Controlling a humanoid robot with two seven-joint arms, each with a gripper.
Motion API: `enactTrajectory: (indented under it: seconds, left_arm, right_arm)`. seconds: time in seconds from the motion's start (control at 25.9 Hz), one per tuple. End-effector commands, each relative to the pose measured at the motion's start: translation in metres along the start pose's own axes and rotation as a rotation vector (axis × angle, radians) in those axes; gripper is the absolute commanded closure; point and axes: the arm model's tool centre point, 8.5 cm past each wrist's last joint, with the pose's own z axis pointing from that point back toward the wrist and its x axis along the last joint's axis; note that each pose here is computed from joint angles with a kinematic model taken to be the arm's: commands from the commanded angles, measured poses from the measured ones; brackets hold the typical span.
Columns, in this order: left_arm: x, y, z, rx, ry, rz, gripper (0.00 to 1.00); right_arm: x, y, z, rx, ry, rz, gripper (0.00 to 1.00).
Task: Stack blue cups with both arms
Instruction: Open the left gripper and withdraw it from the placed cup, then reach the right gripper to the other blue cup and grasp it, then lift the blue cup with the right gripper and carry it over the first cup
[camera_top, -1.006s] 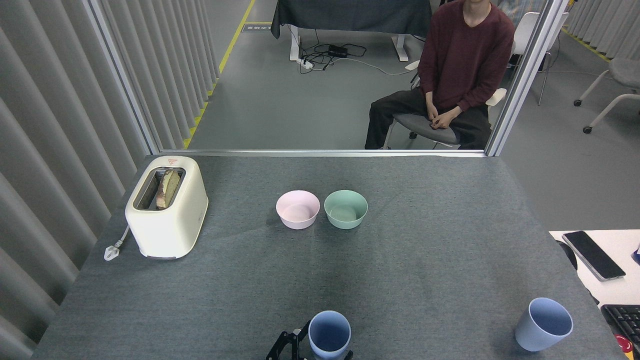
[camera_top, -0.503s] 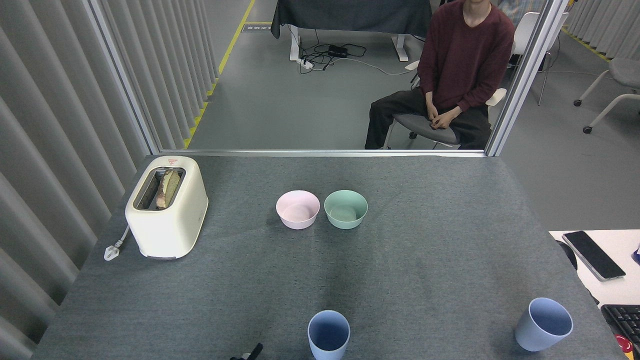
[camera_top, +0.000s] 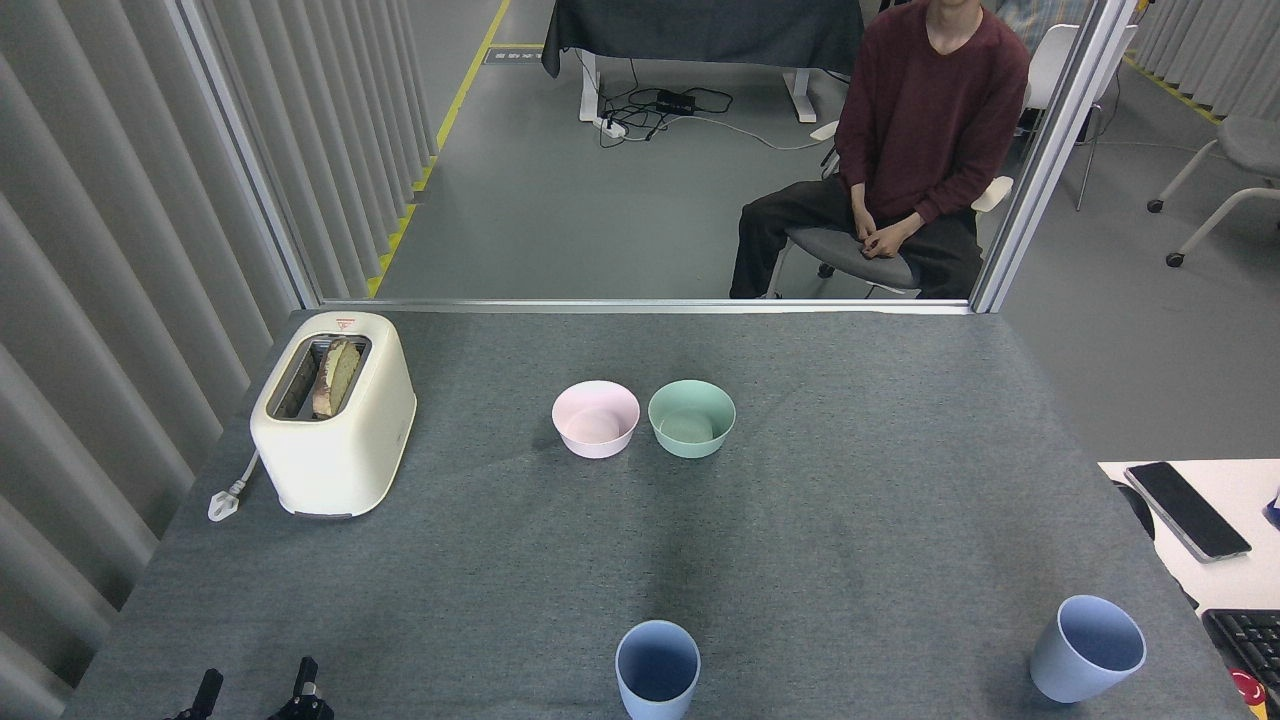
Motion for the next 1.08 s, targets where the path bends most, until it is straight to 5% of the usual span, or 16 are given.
enactTrajectory:
  seconds: [0.0, 0.89, 0.93, 1.01, 1.04]
  left_arm:
    - [-0.005, 0.007, -0.008, 0.014, 0.025, 0.002, 0.01]
    - [-0.004, 0.011, -0.014, 0.026, 0.013, -0.007, 0.01]
    - [-0.005, 0.012, -0.015, 0.029, 0.012, -0.012, 0.01]
    - [-0.008, 0.013, -0.015, 0.028, 0.011, -0.019, 0.01]
    - [-0.010, 0.013, -0.015, 0.027, 0.012, -0.023, 0.01]
  right_arm:
    - [-0.011, 0.012, -0.005, 0.030, 0.060, 0.001, 0.00]
    - [-0.030, 0.017, -0.127, 0.022, 0.070, -0.008, 0.02]
    - [-0.029, 0.018, -0.127, 0.026, 0.065, -0.003, 0.18]
    - [-0.018, 0.018, -0.127, 0.024, 0.027, -0.004, 0.67]
    - [-0.010, 0.014, -0.130, 0.008, 0.000, -0.007, 0.77]
